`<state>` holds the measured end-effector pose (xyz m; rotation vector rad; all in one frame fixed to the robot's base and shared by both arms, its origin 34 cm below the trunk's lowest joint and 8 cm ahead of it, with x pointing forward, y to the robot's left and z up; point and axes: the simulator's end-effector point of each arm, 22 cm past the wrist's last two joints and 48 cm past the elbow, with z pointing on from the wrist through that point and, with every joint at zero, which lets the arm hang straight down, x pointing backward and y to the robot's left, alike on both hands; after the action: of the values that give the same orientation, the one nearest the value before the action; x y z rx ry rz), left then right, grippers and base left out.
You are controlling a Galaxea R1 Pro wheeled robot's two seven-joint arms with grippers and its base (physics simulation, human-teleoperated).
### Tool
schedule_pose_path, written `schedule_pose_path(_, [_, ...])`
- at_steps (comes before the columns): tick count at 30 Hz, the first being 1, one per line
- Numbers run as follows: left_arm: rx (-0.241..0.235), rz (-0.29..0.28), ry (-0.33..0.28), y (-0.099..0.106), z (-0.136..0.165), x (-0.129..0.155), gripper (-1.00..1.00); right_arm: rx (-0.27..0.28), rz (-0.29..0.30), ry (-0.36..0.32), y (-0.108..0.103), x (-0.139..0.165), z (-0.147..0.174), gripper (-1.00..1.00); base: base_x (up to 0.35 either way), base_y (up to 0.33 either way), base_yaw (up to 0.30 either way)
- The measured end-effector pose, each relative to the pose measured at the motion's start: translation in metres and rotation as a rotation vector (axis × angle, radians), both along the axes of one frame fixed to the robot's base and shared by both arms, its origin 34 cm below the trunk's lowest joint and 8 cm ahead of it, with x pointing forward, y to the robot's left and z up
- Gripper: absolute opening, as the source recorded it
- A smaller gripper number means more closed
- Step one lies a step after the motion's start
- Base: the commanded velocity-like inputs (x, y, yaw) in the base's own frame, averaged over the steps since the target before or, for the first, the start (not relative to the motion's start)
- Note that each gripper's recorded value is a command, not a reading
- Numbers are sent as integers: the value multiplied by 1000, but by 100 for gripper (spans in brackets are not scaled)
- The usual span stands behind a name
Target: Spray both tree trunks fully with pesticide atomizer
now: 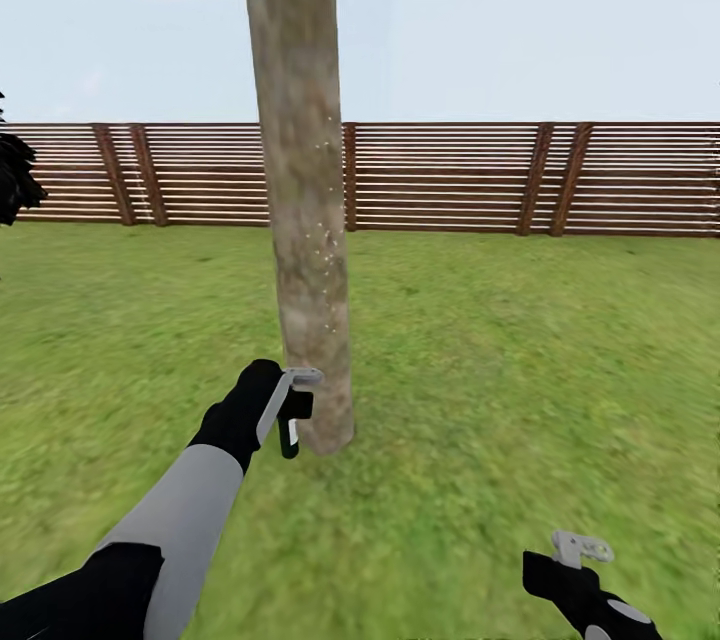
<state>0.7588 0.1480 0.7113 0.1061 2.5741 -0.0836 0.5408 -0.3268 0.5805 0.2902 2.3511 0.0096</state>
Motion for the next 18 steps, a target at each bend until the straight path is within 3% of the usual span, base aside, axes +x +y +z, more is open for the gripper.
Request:
schedule_pose_path(6, [-1,-1,0,0,0,0,-100,1,0,0,0,0,0,-100,0,335,-56])
schedule_pose_path(18, [-1,-1,-9,0,5,0,-100,0,0,-7,0,1,3,-100,0,335,-188])
